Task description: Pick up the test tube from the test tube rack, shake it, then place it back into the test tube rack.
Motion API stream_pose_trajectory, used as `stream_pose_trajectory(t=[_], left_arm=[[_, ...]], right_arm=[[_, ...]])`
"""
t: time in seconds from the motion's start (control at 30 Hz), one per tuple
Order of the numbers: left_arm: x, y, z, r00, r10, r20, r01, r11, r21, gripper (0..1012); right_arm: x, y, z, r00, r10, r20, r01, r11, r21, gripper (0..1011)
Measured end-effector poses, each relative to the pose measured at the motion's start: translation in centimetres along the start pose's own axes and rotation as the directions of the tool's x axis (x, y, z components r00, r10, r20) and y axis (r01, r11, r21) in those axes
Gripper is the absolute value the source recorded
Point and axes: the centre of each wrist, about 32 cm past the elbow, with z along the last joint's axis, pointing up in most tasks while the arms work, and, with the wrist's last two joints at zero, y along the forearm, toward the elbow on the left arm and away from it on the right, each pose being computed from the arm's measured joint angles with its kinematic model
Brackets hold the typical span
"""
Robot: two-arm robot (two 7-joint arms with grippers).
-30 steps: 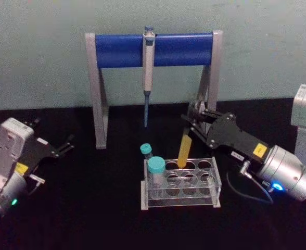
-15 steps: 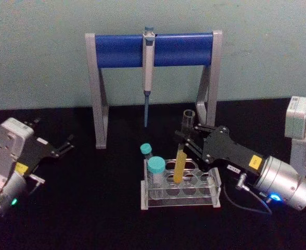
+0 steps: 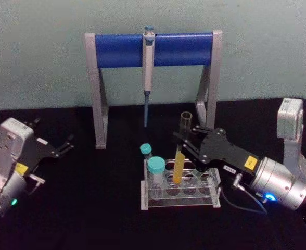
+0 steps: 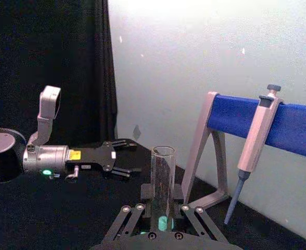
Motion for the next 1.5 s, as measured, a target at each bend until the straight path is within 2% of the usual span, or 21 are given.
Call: stream_pose_trajectory(t=[0.7, 1.5], left_arm=[[0.0, 0.0, 0.0, 1.0, 0.0, 0.0, 0.0, 1.0, 0.0, 1001], [0.0, 0.0, 0.0, 1.0, 0.0, 0.0, 0.0, 1.0, 0.0, 1001]], right_arm=[[0.1, 0.9, -1.6, 1.0, -0.016, -0.003, 0.016, 0.999, -0.038, 234], [-0.1, 1.4, -3.4, 0.999, -0.026, -0.035, 0.023, 0.996, -0.09, 234]])
